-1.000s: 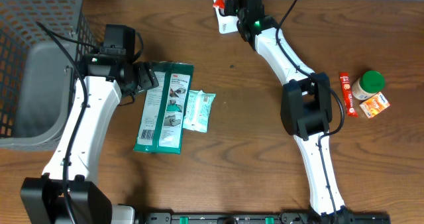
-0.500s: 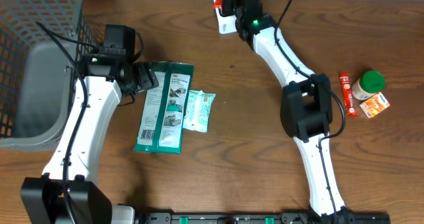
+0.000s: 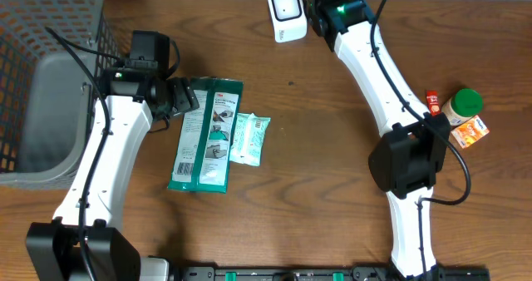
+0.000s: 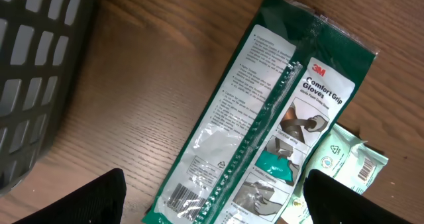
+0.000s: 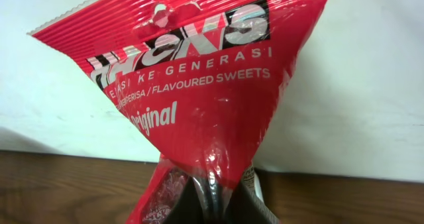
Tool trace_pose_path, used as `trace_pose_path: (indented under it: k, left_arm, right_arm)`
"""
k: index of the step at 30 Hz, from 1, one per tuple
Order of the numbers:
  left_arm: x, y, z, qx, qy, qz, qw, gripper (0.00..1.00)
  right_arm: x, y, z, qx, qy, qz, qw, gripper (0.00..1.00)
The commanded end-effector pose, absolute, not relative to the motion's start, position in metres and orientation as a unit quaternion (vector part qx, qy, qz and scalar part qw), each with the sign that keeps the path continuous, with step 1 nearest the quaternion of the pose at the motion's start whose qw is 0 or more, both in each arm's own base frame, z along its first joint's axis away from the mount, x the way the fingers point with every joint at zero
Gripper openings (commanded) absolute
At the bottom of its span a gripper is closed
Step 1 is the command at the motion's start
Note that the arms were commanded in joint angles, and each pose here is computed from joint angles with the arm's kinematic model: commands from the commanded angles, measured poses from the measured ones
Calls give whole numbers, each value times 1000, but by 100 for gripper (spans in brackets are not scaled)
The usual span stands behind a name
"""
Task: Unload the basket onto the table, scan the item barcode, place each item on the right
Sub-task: 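Hold the bag in front of the scanner, shifting it slightly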
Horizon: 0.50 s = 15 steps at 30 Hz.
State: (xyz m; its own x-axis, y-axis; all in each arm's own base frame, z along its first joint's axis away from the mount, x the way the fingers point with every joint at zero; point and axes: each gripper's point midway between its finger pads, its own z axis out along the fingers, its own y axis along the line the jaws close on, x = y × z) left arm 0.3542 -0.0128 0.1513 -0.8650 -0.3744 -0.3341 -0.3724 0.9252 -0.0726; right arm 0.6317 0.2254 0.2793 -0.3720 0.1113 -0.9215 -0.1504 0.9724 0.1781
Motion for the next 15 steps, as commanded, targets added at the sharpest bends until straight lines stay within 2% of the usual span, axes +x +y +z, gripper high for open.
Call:
trace_pose_path:
  k: [1, 10, 15]
  left_arm:
    - [357, -10, 158, -194, 964, 2, 183, 86]
    - [357, -9, 158, -194, 964, 2, 183, 86]
    - [357, -10, 158, -194, 964, 2, 183, 86]
  right_arm:
    - [641, 222, 252, 14, 830, 120, 544, 1]
    - [669, 232, 144, 10, 852, 106, 513, 1]
    - [676, 234, 121, 10, 850, 107, 516, 1]
